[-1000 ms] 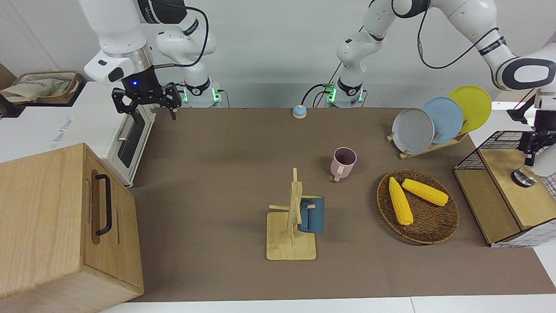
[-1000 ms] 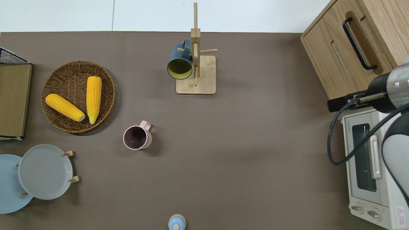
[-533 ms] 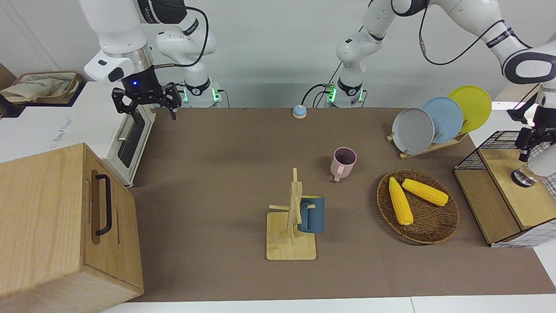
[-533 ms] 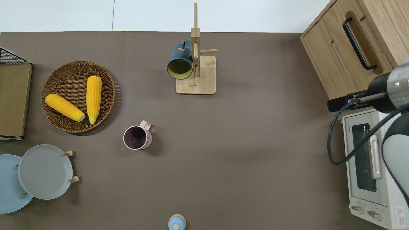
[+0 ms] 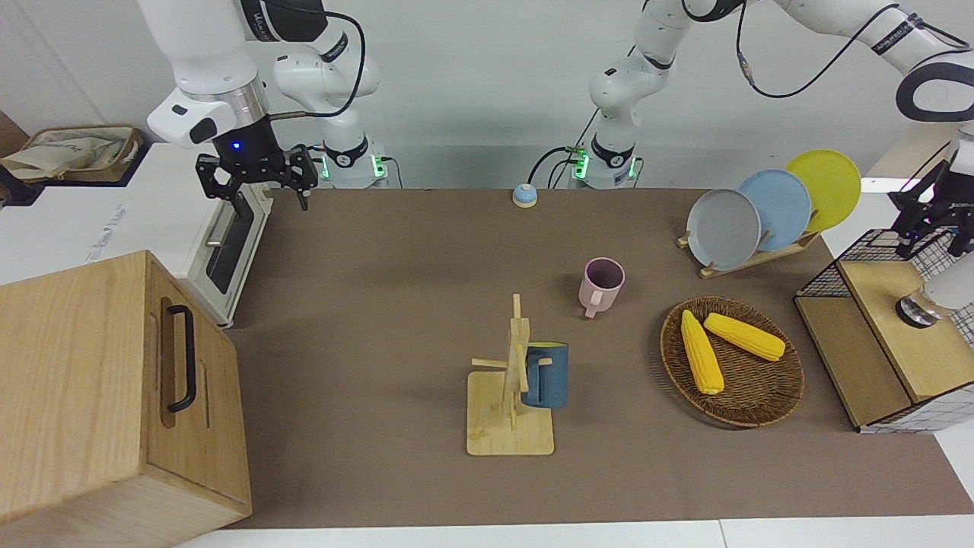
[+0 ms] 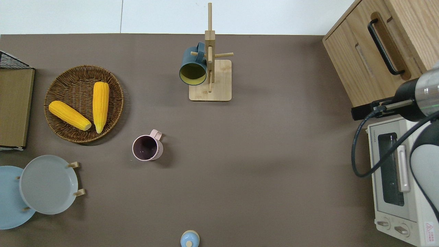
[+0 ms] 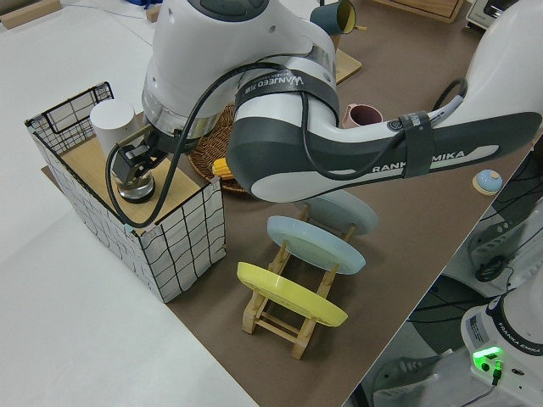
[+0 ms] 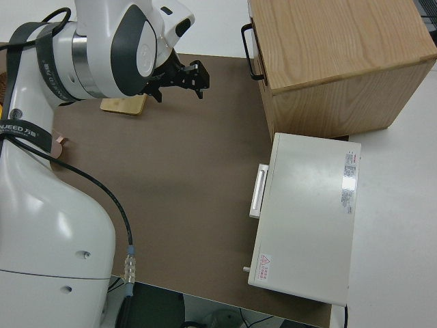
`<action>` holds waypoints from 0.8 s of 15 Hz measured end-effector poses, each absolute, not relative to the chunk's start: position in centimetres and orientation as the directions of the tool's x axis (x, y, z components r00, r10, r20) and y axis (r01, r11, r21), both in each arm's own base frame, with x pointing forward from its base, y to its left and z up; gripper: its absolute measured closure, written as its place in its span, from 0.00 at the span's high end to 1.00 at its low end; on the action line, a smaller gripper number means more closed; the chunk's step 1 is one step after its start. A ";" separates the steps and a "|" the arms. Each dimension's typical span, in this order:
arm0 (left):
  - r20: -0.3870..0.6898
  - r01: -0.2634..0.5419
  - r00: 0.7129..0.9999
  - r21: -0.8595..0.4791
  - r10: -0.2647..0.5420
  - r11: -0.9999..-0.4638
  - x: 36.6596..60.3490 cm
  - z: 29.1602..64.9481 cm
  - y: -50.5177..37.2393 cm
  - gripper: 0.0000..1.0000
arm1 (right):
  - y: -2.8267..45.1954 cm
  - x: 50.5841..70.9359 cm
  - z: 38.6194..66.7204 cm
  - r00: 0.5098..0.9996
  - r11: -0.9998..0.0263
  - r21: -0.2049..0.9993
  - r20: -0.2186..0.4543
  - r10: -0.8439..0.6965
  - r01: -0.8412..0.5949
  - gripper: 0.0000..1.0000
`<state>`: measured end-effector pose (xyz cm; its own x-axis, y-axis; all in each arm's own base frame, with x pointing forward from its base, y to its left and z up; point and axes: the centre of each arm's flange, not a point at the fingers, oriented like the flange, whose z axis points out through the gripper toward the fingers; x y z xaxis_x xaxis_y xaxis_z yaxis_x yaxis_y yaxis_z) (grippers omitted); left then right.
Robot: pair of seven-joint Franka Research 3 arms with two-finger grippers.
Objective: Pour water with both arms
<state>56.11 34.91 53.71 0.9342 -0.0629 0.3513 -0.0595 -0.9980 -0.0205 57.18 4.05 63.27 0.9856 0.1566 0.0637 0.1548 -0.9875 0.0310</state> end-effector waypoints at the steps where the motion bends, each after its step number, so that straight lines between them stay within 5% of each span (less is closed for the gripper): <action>1: 0.330 -0.056 0.943 -0.001 -0.053 -0.998 56.0 54.3 34.6 1.00 | 4.0 57.2 63.3 0.986 -0.987 0.031 0.064 0.157 0.155 0.99; 7: 0.258 -0.027 0.966 -0.011 -0.029 -1.000 55.3 60.2 29.3 1.00 | 4.0 57.2 63.3 0.986 -0.987 0.031 0.064 0.157 0.155 0.99; 12: 0.221 -0.034 0.975 0.030 -0.026 -0.999 57.5 61.2 21.2 1.00 | 4.0 57.2 63.3 0.986 -0.987 0.031 0.064 0.157 0.155 0.99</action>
